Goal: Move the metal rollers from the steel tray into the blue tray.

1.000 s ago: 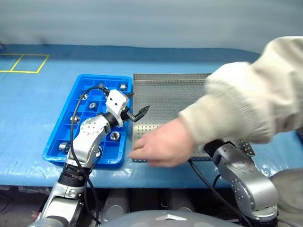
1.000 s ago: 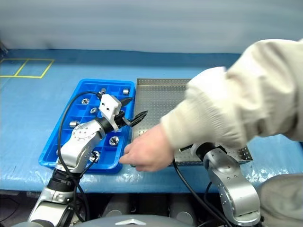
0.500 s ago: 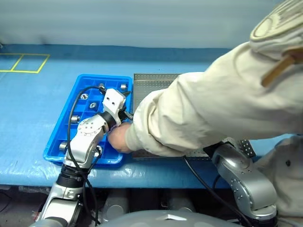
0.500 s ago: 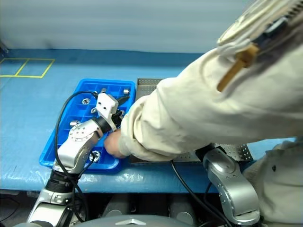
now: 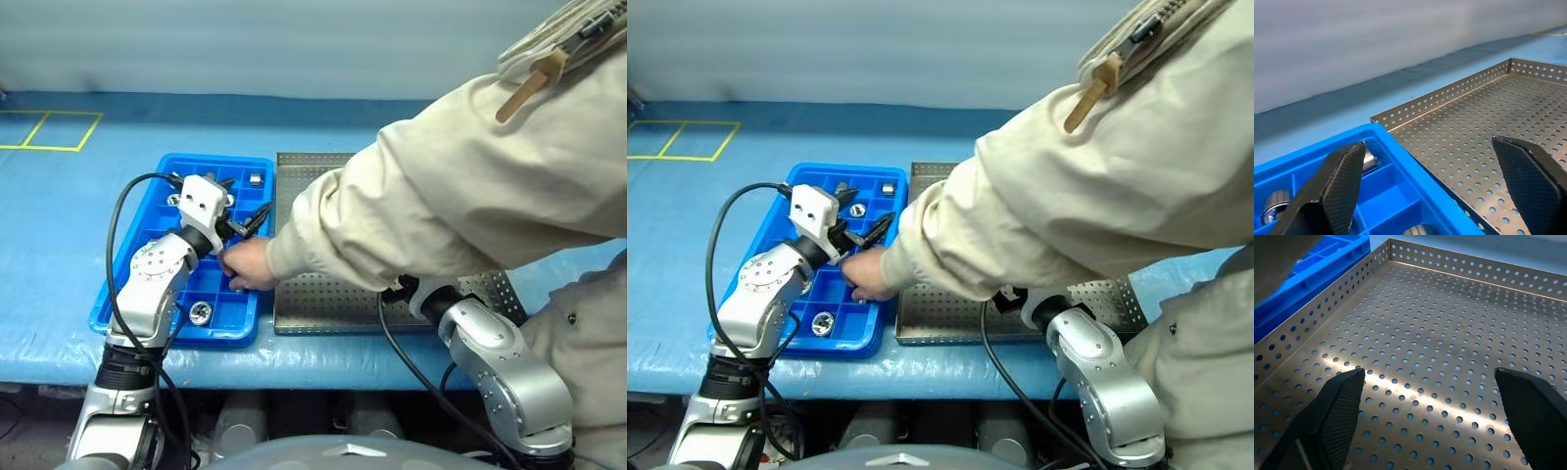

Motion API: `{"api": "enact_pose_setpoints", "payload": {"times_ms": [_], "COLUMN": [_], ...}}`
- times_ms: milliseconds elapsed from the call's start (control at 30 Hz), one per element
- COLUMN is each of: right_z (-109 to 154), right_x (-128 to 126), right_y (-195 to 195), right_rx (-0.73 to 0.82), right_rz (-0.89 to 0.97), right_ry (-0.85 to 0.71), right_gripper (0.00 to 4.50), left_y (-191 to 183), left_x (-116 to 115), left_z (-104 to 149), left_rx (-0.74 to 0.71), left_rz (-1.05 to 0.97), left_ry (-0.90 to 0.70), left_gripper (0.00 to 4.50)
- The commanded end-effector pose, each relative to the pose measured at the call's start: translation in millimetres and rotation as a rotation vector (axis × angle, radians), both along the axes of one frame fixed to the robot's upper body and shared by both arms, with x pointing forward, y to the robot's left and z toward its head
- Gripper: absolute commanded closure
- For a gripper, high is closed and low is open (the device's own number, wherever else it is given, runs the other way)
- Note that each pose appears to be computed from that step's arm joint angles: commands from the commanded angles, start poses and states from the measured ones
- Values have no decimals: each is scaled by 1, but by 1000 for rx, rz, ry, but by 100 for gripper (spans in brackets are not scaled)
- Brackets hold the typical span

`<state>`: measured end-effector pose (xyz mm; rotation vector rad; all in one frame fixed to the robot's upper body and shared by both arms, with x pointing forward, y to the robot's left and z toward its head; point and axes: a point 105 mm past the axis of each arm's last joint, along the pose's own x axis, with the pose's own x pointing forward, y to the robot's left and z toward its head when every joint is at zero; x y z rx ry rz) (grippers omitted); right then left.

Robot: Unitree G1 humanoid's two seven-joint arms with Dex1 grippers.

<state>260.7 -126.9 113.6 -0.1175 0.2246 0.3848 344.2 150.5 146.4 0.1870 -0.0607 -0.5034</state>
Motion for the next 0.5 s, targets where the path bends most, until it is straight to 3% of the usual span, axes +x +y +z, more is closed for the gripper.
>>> {"api": "enact_pose_setpoints", "payload": {"times_ms": [33, 500], "right_z": [8, 8], "right_x": [0, -1], "right_y": [3, 2], "right_rx": [-1, -8], "right_rz": [15, 12], "right_ry": [-35, -35], "right_gripper": [3, 3], "left_y": [4, 2], "left_x": [-3, -3], "left_z": [19, 18], "left_rx": [10, 13], "left_rz": [17, 6], "left_ry": [-74, -74], "left_gripper": [0, 0]}}
